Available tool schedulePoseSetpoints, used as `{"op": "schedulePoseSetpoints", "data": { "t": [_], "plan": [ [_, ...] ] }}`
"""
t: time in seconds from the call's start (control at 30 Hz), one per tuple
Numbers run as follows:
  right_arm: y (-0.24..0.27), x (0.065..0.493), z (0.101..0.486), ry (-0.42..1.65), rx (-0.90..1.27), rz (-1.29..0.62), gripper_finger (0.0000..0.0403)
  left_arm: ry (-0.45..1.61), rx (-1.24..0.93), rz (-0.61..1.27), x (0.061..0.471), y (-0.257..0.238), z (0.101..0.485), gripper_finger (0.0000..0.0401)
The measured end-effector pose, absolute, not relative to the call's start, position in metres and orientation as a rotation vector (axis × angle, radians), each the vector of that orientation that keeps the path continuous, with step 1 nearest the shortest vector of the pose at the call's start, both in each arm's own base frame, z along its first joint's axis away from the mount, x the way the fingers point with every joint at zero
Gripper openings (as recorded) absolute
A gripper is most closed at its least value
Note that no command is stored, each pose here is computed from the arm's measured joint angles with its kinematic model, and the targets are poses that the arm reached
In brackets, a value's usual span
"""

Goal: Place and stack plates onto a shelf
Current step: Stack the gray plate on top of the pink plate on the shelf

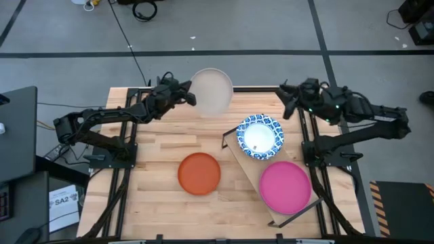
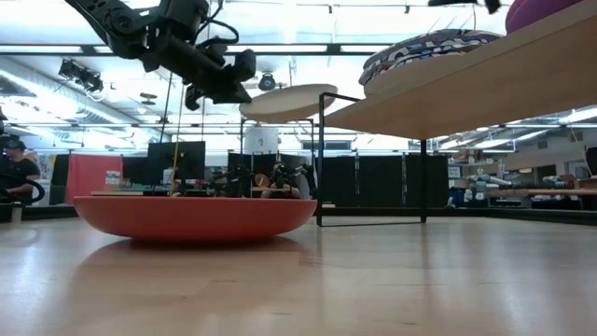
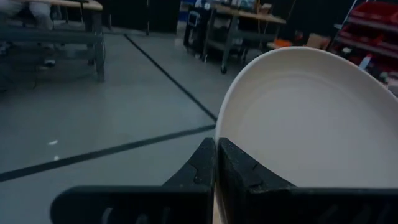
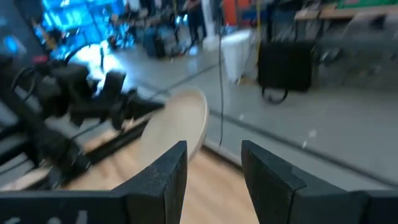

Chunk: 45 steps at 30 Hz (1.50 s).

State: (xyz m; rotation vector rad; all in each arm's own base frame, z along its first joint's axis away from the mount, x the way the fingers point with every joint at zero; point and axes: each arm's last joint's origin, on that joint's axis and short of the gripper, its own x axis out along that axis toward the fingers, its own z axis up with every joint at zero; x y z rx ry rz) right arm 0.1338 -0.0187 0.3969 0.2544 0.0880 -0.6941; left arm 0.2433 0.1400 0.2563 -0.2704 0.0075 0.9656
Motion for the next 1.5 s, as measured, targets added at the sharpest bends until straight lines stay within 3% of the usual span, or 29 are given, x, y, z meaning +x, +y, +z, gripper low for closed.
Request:
{"op": "schedulePoseSetpoints", "data": {
  "t": [0.27,0.67,1.5],
  "plan": [
    [-0.041,0.179,0.4,0.013,0.163,-0.794,0.0158,-0.082,-0.281,0.954,0.244,0.14,0.264,0.0013],
    [-0.07,0.242,0.372,0.047,0.134,-0.87,0.0158,-0.11,-0.299,0.951,0.244,0.14,0.266,0.0013],
    [-0.105,0.305,0.322,0.071,0.145,-0.827,0.0158,-0.107,-0.294,0.95,0.244,0.14,0.266,0.0013]
  ]
}}
